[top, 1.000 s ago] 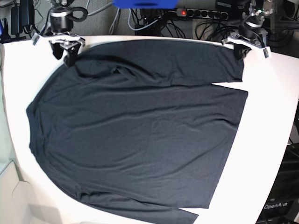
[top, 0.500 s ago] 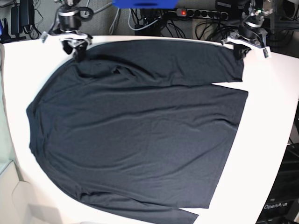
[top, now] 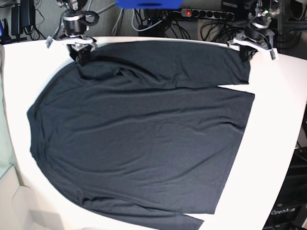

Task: Fold the T-shirt properly
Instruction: 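Close both grippers on the hem corners of the shirt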

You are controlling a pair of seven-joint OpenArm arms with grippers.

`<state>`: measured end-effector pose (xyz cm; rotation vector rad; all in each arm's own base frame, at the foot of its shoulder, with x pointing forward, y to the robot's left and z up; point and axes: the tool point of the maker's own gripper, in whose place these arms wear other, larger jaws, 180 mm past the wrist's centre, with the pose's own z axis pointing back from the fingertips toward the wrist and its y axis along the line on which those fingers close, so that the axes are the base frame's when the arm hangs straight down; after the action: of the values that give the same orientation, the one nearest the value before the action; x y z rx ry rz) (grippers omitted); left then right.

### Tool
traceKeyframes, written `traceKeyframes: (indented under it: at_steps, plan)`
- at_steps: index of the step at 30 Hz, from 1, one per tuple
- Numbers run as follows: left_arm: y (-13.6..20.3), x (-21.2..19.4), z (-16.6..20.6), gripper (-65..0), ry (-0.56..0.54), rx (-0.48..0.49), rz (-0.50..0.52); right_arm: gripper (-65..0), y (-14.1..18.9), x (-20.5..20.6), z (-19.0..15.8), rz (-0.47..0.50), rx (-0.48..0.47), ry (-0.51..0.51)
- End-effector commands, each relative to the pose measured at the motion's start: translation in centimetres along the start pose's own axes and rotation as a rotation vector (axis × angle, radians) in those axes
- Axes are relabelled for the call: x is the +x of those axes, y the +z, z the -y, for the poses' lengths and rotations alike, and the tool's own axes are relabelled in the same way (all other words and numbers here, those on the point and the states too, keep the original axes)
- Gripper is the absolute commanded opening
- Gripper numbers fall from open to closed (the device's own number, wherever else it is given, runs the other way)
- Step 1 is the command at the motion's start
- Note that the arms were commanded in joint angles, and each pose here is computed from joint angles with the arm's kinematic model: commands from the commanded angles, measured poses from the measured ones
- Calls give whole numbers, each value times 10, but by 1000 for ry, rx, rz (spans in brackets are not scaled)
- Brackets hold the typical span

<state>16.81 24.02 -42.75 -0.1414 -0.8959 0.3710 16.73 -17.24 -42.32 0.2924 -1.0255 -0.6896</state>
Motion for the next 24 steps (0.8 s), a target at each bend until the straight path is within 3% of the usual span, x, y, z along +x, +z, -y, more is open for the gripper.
traceKeyframes:
  at_steps: [1, 3, 6, 11, 24]
  plan:
    - [2, 9, 2, -650, -12, -13, 31, -512, 1, 7, 0, 22, 4, -2]
    - [2, 10, 2, -650, -15, -13, 32, -594, 0, 6, 0, 7, 6, 2]
    - [1, 11, 3, -650, -10, -19, 37, -645, -8, 6, -4, -42, 26, 19]
    - [0, 32, 18, -650, -16, -53, 91, -650, -14, 10, -7, -69, 44, 43]
    - [2, 69, 42, -650, -28, -110, 185, -650, -15, 58, -50, 39, 165, 83]
